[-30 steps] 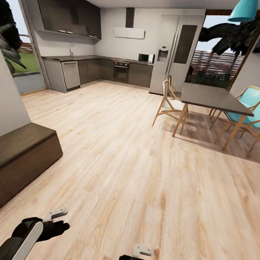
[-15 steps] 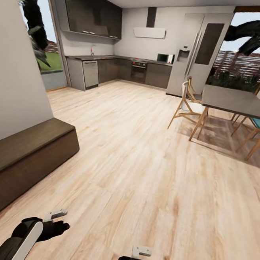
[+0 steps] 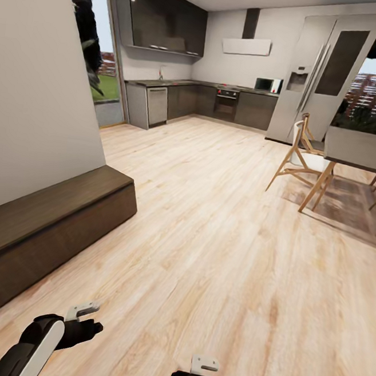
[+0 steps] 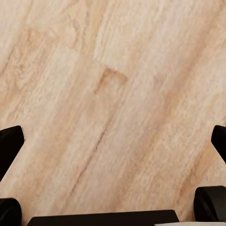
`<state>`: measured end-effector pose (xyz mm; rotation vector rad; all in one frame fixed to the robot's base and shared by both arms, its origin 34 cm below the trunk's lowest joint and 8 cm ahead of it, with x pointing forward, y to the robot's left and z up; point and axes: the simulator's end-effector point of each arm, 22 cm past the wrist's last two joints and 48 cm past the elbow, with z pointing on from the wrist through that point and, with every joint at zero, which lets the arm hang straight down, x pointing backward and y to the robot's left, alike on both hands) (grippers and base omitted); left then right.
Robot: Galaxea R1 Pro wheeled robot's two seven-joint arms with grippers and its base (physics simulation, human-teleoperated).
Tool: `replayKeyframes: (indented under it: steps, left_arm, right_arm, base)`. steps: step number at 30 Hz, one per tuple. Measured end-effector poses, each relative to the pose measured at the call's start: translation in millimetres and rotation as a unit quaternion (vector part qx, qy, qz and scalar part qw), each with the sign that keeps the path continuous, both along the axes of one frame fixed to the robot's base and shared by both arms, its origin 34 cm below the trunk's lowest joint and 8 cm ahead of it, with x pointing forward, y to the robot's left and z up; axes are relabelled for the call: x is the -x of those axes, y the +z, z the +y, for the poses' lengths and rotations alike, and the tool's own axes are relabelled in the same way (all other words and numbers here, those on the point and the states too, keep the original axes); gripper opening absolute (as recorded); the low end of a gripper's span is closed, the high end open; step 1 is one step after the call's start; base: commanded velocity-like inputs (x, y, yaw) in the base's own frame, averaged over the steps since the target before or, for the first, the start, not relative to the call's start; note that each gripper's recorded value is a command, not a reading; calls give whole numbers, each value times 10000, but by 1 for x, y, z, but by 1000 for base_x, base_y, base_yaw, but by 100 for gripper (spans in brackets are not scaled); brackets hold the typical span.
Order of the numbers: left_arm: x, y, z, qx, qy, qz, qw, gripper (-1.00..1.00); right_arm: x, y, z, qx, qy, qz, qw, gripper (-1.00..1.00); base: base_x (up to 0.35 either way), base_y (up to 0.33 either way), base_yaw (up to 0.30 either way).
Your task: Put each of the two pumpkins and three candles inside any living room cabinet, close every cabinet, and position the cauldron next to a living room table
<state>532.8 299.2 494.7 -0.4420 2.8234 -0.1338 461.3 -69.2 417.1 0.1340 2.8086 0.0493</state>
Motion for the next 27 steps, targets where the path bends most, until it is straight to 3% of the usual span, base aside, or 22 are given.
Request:
replayKeyframes:
  steps: [27]
  left_arm:
    - [4,-8,-2,12,-3,88,10000,100]
  right_arm:
    - [6,-6,0,-4,7,93,10000,100]
  base:
    - [47,-83,268]
